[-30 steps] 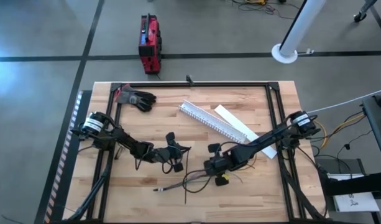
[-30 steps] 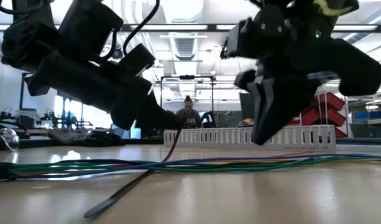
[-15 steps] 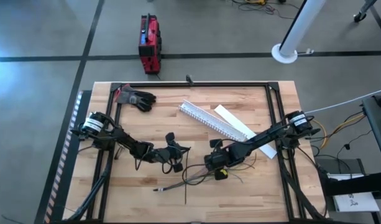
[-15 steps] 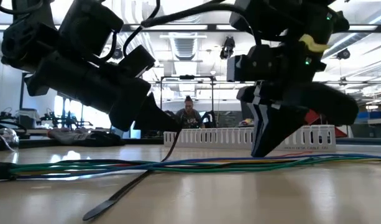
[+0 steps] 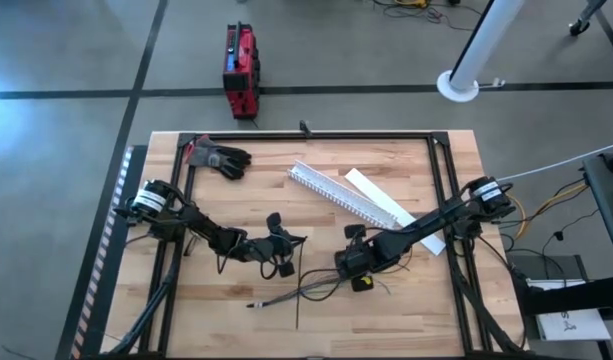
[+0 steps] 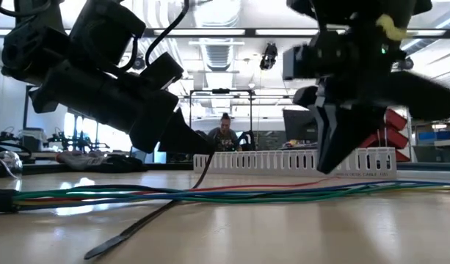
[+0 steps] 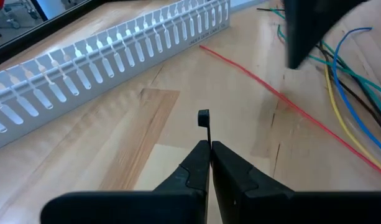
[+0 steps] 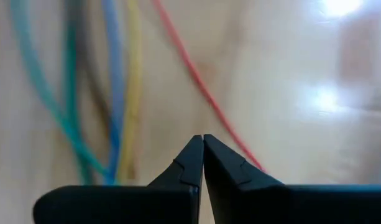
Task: Ziptie cables
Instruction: Wrap the cables together using the zip tie
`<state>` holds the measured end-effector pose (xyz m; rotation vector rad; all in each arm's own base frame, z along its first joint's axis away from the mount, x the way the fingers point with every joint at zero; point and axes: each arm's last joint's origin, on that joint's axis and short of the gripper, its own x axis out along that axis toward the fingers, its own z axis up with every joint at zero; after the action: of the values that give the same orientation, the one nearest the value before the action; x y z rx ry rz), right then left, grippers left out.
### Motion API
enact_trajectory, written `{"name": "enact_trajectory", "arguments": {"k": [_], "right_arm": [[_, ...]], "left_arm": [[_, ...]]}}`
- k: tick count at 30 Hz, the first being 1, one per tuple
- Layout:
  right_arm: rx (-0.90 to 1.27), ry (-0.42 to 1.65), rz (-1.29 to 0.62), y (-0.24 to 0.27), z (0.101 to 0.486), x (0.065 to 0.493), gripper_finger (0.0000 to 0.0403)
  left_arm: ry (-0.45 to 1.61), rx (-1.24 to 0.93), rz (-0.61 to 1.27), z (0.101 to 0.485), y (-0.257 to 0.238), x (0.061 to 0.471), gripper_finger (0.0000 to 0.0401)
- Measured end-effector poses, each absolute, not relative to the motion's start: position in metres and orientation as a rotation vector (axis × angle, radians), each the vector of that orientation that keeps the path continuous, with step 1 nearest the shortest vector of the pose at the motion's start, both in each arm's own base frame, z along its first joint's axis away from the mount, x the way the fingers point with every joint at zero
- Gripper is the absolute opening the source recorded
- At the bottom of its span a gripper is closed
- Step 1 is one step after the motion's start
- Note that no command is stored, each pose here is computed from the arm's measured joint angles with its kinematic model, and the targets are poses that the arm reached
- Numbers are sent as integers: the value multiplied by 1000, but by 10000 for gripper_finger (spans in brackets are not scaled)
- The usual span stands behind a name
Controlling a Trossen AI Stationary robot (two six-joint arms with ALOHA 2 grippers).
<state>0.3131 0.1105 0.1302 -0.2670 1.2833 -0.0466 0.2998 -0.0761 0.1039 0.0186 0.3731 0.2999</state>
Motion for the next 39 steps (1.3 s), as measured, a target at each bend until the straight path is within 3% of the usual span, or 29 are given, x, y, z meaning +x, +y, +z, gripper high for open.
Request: {"name": "enact_trajectory", "arguments": {"k": [12, 23, 27, 33, 39], "right_arm": [[-366, 1387, -200, 64, 109, 305, 0], [-248, 1556, 7, 82, 128, 294, 0], [-351, 1449, -117, 75, 150, 297, 0], [-447, 1408, -207, 56, 142, 301, 0], [-529, 1400, -16, 42, 133, 304, 0]], "left_arm": [[374, 17, 295, 104, -76, 300, 0], [380, 19, 293, 103, -76, 300, 0], [378, 19, 292, 104, -77, 300, 0], [373, 18, 292, 104, -77, 300, 0], [374, 20, 292, 104, -76, 300, 0]]}}
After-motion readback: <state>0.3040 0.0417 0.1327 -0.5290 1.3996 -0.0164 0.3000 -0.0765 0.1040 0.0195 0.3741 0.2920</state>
